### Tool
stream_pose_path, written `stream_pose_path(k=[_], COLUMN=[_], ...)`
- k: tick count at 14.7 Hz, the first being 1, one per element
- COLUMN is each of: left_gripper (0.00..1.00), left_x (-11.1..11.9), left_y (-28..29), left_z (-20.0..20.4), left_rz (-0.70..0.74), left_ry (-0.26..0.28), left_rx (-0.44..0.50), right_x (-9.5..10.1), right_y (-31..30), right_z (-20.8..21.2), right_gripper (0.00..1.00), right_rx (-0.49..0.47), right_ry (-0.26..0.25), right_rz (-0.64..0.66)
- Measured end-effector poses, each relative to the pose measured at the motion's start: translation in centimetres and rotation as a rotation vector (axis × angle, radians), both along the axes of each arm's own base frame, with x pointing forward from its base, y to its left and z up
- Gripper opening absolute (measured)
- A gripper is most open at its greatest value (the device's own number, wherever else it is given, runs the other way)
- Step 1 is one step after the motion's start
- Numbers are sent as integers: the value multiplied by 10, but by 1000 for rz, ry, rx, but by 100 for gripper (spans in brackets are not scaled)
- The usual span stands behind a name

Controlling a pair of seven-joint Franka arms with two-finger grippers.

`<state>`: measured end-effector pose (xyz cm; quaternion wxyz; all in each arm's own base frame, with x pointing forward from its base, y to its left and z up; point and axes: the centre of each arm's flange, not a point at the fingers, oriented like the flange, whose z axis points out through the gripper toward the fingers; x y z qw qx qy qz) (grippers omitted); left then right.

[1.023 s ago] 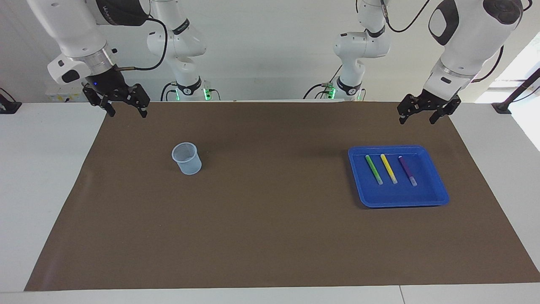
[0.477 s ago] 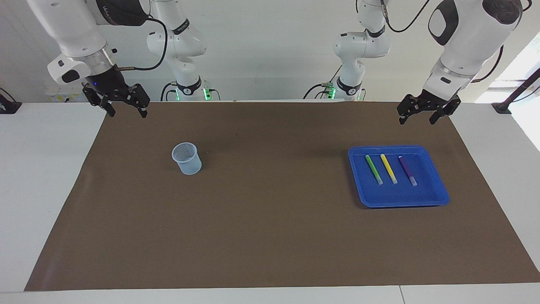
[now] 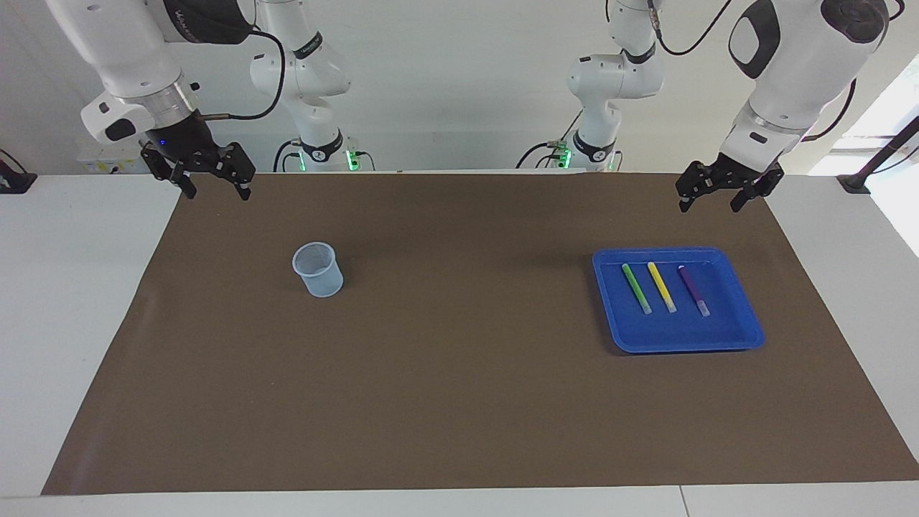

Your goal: Transfer and insert pens with both arms

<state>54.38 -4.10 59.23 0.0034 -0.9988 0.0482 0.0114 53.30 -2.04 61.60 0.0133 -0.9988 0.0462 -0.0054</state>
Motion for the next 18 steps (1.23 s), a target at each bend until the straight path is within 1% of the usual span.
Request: stream_pose_path(k=[6, 11, 14, 18], left_gripper=[100, 100, 100, 100], left_x=[-5, -16, -15, -15], left_y=[1, 7, 25, 52], left_z=[-7, -26, -50, -106], left_rz=[1, 11, 37, 16], left_ry=[18, 54, 57, 68], left_rx=[1, 3, 2, -3], right_x=[0, 0, 0, 0], right_y=[0, 1, 1, 1], right_z=[0, 0, 0, 0], right_gripper=[100, 100, 100, 100], right_rx=[0, 0, 0, 0], right_ry=[0, 0, 0, 0], right_rz=[0, 2, 2, 2])
